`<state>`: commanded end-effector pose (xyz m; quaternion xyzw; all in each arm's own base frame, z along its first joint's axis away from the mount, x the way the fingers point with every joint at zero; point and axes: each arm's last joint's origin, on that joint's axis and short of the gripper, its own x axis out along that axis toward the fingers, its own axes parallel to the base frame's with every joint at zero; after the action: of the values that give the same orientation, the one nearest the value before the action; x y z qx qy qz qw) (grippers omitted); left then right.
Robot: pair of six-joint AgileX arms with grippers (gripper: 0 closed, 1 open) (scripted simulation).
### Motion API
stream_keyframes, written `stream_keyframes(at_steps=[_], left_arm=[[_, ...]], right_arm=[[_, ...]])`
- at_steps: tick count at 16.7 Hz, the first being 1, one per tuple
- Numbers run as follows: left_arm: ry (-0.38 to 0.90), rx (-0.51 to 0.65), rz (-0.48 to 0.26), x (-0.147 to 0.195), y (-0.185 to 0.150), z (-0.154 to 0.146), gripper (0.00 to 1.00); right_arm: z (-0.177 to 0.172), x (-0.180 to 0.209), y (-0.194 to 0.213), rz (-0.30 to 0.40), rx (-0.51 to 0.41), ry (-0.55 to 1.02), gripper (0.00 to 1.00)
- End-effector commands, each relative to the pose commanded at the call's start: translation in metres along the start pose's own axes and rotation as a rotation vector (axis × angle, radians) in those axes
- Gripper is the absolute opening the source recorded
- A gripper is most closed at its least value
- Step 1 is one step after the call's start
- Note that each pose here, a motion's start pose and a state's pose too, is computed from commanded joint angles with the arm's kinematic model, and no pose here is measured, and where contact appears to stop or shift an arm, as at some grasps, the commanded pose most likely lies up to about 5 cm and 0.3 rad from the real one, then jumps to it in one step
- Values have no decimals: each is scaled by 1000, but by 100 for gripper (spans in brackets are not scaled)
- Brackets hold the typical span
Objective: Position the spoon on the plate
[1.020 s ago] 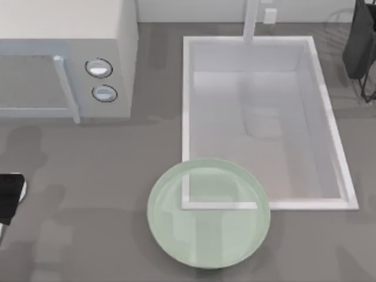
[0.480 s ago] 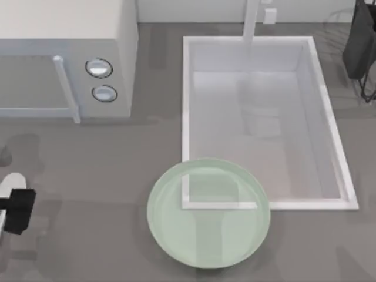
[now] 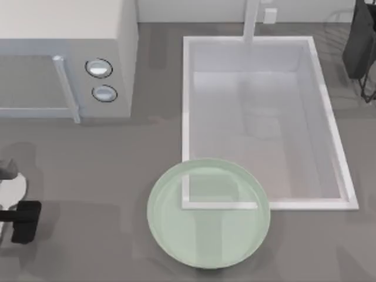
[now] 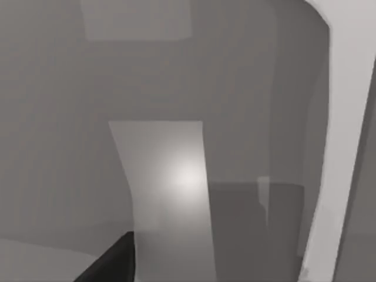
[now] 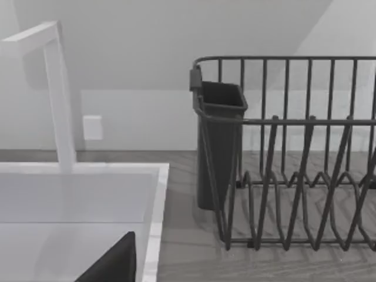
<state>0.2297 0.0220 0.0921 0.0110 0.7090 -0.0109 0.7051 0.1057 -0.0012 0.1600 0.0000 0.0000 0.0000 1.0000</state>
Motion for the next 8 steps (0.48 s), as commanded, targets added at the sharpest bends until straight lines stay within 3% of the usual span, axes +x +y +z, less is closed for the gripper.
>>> stream_keyframes(at_steps=[2,8], left_arm=[[0,0,0,0,0,0,100],[0,0,0,0,0,0,55]], right_arm=[[0,0,0,0,0,0,100],[0,0,0,0,0,0,100]])
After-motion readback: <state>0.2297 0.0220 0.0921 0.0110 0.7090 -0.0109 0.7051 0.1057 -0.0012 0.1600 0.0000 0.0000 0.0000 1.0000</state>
